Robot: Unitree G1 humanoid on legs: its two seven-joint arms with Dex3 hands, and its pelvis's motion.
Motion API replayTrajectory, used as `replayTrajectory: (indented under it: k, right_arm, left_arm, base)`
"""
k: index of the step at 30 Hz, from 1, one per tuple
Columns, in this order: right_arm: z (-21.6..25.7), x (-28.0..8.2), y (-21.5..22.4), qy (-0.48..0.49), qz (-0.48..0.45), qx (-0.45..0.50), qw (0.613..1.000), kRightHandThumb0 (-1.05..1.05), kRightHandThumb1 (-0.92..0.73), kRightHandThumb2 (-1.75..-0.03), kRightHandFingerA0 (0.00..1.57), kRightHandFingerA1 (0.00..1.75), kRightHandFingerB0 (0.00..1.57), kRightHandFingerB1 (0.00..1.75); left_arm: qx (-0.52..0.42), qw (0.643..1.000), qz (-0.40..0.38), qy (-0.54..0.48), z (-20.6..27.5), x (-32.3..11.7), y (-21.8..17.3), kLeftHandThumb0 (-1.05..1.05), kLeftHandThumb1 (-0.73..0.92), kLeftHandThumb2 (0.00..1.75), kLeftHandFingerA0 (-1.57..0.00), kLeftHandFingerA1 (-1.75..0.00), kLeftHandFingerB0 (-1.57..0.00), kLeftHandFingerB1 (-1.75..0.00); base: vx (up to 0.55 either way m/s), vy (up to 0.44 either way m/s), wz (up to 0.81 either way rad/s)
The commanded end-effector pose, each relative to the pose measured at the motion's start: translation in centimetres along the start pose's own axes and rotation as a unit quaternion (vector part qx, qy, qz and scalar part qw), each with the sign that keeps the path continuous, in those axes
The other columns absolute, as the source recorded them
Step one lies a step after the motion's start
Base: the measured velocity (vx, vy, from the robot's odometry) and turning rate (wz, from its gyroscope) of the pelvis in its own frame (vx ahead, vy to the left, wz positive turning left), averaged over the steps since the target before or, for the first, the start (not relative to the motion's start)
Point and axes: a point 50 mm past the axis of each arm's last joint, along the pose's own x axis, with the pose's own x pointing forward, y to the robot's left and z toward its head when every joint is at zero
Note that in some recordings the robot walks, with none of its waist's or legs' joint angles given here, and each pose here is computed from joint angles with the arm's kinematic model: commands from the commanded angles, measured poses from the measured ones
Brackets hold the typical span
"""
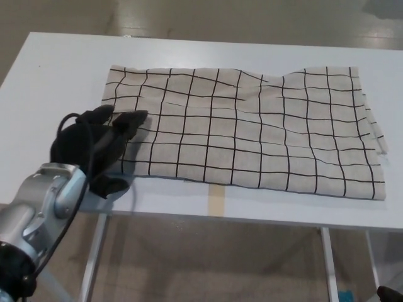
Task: Use the left hand to fold a white towel with checkered patterns in half.
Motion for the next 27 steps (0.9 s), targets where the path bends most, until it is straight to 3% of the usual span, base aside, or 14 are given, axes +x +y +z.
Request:
replayTrajectory:
  k: [1,6,7,18,24,25,26,27]
  right_arm:
    - [-0.3,-0.4,-0.4,0.003,-0.005,-0.008,1.0,-0.22,-0.56,-0.58,0.49,0.5,0.48,0.44]
    - [-0.4,-0.3,-0.4,0.007,-0.004,-0.016,1.0,-0.22,-0.56,-0.58,0.49,0.49,0.46,0.43]
    - [-0.4,-0.3,-0.4,0.008,-0.003,-0.017,1.0,-0.22,-0.56,-0.58,0.49,0.49,0.46,0.43]
    - [-0.3,-0.2,-0.4,0.002,-0.006,-0.015,1.0,-0.22,-0.56,-0.58,0.49,0.49,0.46,0.43]
    - [-0.3,-0.3,-0.4,0.003,-0.006,-0.014,1.0,-0.22,-0.56,-0.58,0.49,0.49,0.47,0.43]
    - [-0.3,-0.4,-0.4,0.003,-0.006,-0.015,1.0,-0.22,-0.56,-0.58,0.49,0.49,0.47,0.43]
    - [-0.3,-0.4,-0.4,0.003,-0.006,-0.015,1.0,-0.22,-0.56,-0.58,0.49,0.49,0.47,0.43]
    - [-0.3,-0.4,-0.4,0.005,-0.004,-0.015,1.0,-0.22,-0.56,-0.58,0.49,0.49,0.47,0.43]
  left_arm:
    - [-0.006,1.0,-0.015,0.006,-0.9,-0.9,-0.1,-0.38,0.47,0.54,0.0,-0.06,0.0,-0.18]
    - [-0.004,1.0,-0.023,0.012,-1.4,-1.2,-0.7,-0.37,0.47,0.54,0.0,-0.07,0.0,-0.18]
    - [-0.006,0.999,-0.028,0.015,-1.6,-1.3,-0.9,-0.41,0.38,0.67,0.0,-0.04,0.0,-0.17]
    - [-0.003,0.999,-0.035,0.016,-1.2,-0.6,-1.2,-0.4,0.4,0.68,0.0,-0.05,0.0,-0.17]
    - [0.007,0.999,-0.041,0.016,-0.4,0.3,-1.7,-0.42,0.38,0.66,0.0,-0.03,0.0,-0.15]
    - [0.01,0.999,-0.042,0.016,-0.4,0.3,-1.8,-0.36,0.48,0.54,0.0,-0.08,0.0,-0.19]
    - [0.01,0.999,-0.042,0.016,-0.4,0.3,-1.8,-0.36,0.48,0.54,0.0,-0.08,0.0,-0.19]
    - [0.02,0.999,-0.043,0.016,-0.3,0.5,-2.0,-0.43,0.38,0.67,0.0,-0.03,0.0,-0.15]
  base:
    - [0.0,0.0,0.0]
    - [0.0,0.0,0.0]
    - [0.0,0.0,0.0]
    - [0.0,0.0,0.0]
    - [0.0,0.0,0.0]
    - [0.0,0.0,0.0]
    - [0.0,0.0,0.0]
    - [0.0,0.0,0.0]
